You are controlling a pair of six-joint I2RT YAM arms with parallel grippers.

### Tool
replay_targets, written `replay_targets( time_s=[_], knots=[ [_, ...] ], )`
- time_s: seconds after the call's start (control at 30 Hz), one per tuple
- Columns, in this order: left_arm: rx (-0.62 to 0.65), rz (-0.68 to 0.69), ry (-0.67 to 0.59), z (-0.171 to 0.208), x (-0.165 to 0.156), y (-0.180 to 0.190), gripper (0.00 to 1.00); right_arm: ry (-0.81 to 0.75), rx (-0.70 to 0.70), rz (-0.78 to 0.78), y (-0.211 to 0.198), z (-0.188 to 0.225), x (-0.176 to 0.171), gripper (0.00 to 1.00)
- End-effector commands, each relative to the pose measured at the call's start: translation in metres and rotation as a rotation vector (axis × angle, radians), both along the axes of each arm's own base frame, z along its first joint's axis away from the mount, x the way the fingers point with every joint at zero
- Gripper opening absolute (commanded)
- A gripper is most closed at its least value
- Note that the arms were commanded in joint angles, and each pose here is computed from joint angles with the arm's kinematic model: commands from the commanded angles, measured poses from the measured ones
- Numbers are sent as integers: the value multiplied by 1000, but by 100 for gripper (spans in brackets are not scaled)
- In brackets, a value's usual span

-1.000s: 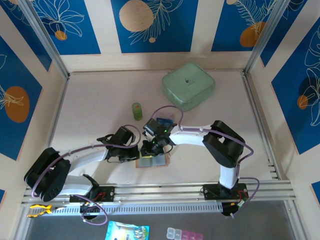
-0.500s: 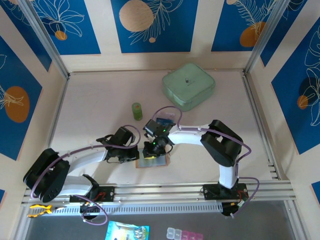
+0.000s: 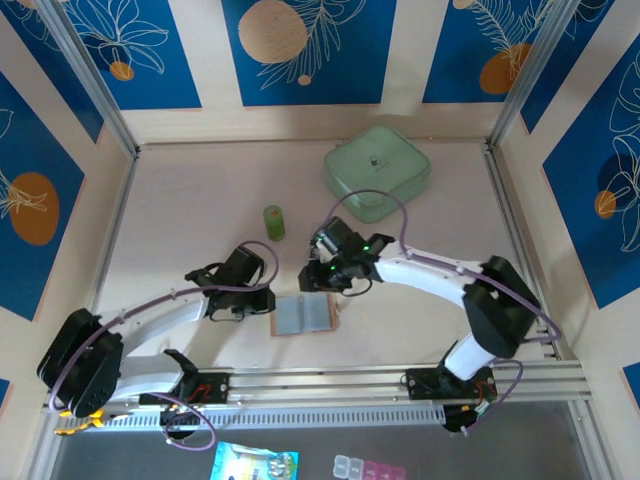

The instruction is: Take the credit cards out of the card holder

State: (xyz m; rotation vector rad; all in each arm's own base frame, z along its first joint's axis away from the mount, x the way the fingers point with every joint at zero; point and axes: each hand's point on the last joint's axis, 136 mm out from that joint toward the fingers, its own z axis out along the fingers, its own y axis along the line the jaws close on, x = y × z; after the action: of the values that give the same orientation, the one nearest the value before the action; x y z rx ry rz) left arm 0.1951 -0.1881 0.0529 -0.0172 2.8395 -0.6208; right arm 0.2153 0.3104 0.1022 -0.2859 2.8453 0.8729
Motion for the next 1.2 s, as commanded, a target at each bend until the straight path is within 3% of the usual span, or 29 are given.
replay_targets(
  time_s=[0.0, 0.07, 0.17, 0.23, 0.27, 0.33, 0.5, 0.7, 0.97, 1.17],
  knots=[
    [105, 18, -80, 16, 14, 25, 25, -34, -85, -53, -47, -2, 7, 54],
    [139, 38, -112, 22, 21, 35, 37, -53, -84, -100, -70, 3, 15, 64],
    [187, 70, -153, 28, 33, 53, 66, -98, -90, -164, -104, 9, 27, 88],
    [220, 87, -172, 30, 40, 65, 83, -120, -105, -215, -127, 10, 37, 92],
    [239, 96, -181, 32, 44, 71, 98, -133, -107, -241, -139, 11, 43, 93],
    [280, 114, -199, 33, 51, 84, 100, -148, -111, -294, -162, 8, 52, 100],
    [395, 175, -256, 31, 78, 119, 100, -200, -123, -442, -223, -2, 88, 99],
    [551, 301, -376, 42, 115, 162, 100, -303, -230, -582, -292, -14, 128, 99],
    [736, 338, -524, 59, 158, 201, 100, -555, -239, -581, -308, -16, 167, 99],
    [715, 352, -736, 57, 174, 208, 100, -757, -295, -607, -310, -4, 180, 99]
  ],
)
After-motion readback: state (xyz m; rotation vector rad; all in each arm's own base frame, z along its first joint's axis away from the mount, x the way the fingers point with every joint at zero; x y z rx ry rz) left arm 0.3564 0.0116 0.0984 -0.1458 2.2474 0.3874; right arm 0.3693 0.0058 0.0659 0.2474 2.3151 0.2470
